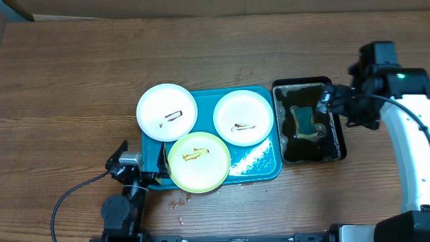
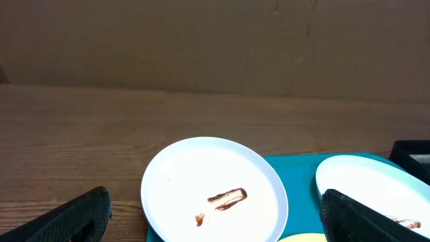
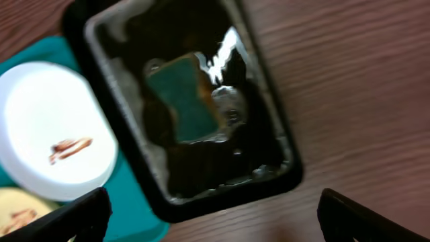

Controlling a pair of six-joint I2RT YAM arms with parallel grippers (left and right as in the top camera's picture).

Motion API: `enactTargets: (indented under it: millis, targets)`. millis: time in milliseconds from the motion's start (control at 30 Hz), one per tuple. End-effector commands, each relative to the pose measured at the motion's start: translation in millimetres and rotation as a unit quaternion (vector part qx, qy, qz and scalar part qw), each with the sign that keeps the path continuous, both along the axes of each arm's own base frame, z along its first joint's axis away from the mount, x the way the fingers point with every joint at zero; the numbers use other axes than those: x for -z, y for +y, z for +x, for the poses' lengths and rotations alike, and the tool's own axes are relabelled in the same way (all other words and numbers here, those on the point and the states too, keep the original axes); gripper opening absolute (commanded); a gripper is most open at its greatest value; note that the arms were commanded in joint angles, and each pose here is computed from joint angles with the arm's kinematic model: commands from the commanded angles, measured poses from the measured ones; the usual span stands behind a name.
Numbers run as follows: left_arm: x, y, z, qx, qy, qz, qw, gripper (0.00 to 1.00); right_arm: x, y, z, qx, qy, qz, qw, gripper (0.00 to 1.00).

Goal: Clean dirty plates on tray and stack at the side
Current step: 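Move the right gripper over the black basin toward the sponge, then lower the right gripper into the water and grasp the green sponge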

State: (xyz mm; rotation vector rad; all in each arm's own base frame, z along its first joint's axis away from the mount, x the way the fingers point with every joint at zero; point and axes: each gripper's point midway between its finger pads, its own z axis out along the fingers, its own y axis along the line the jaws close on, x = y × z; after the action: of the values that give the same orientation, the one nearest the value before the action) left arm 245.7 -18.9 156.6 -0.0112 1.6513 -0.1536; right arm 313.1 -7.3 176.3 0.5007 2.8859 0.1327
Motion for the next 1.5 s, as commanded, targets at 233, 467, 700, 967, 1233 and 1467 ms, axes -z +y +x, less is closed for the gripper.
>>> enactTargets:
  millis: [233,467,700,967,1233,1467]
  targets:
    - [-0.4,-1.0,-0.4,0.003,-0.004,0.007,1.0,1.0,-12.3,-24.5,8.2,0.047,-0.029,0.002,0.998,1.0]
    - [-0.4,-1.0,-0.4,0.003,-0.004,0.007,1.0,1.0,-13.1,-25.5,10.9,0.045,-0.035,-0.001,0.998,1.0]
    - [-0.4,-1.0,-0.4,0.003,-0.004,0.007,1.0,1.0,-1.2,1.5,22.9,-0.066,-0.037,0.052,0.996,1.0]
    - [-0.4,-1.0,-0.4,0.003,-0.004,0.007,1.0,1.0,15.2,54.8,29.2,-0.211,-0.038,0.156,0.964,1.0]
    - [-0.3,-1.0,-0.4,0.003,-0.004,0.007,1.0,1.0,21.7,48.9,33.4,-0.197,-0.03,0.13,0.971,1.0]
    - [-0.4,-1.0,-0.4,0.003,-0.004,0.007,1.0,1.0,52.5,43.0,47.4,-0.18,-0.003,0.124,0.976,1.0]
